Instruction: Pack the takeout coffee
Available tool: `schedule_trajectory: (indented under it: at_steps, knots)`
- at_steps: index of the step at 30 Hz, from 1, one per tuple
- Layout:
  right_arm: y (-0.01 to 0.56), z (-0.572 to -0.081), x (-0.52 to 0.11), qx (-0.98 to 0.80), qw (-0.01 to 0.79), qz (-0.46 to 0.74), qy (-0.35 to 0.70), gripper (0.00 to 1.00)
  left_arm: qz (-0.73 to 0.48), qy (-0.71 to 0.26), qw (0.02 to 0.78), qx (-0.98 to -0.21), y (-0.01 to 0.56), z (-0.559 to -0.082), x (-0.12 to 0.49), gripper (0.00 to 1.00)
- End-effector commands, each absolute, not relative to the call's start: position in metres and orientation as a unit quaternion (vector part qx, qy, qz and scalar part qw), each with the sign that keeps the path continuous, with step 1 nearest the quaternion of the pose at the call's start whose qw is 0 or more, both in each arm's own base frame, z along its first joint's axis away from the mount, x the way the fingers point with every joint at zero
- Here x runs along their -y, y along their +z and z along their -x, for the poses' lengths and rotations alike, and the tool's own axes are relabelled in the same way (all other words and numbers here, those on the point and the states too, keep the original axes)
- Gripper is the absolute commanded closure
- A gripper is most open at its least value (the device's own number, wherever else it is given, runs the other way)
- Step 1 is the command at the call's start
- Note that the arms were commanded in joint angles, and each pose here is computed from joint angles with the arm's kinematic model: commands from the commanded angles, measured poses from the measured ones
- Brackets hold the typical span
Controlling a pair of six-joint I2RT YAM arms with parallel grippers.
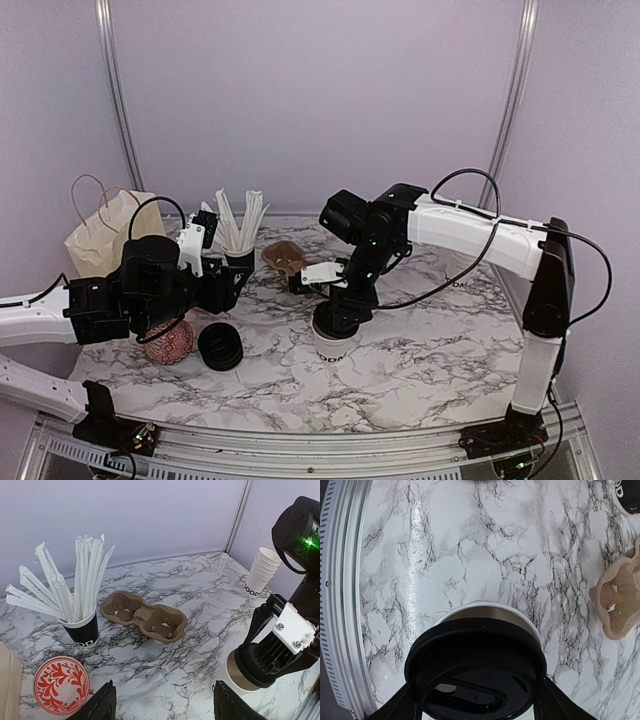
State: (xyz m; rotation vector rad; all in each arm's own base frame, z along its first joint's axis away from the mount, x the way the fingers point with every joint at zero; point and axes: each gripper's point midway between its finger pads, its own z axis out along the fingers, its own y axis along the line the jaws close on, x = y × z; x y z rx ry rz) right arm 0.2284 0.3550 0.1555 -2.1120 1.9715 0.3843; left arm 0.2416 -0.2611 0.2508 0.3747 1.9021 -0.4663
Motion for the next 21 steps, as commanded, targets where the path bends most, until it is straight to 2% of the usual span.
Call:
schedule_trajectory:
  at_steps: [1, 8, 16, 19, 21]
  knots:
    - [0.15, -0.223, -0.362, -0.668, 0.102, 0.724, 0.138, 0.35, -0.149, -0.193, 0.551, -0.798, 0.253, -0.243, 0.257, 0.33]
    - [0.148, -0.225, -0.364, -0.67, 0.101, 0.723, 0.136, 0.32, -0.147, -0.193, 0.552, -0.798, 0.252, -0.243, 0.255, 0.33]
    - [0.165, -0.223, -0.373, -0.662, 0.124, 0.722, 0.158, 0.17, -0.145, -0.194, 0.545, -0.802, 0.246, -0.243, 0.257, 0.32]
    - [0.173, -0.221, -0.374, -0.658, 0.13, 0.723, 0.164, 0.07, -0.14, -0.202, 0.535, -0.808, 0.241, -0.243, 0.262, 0.3]
    - [0.181, -0.22, -0.373, -0.656, 0.14, 0.723, 0.165, 0.05, -0.135, -0.207, 0.527, -0.813, 0.239, -0.245, 0.267, 0.3]
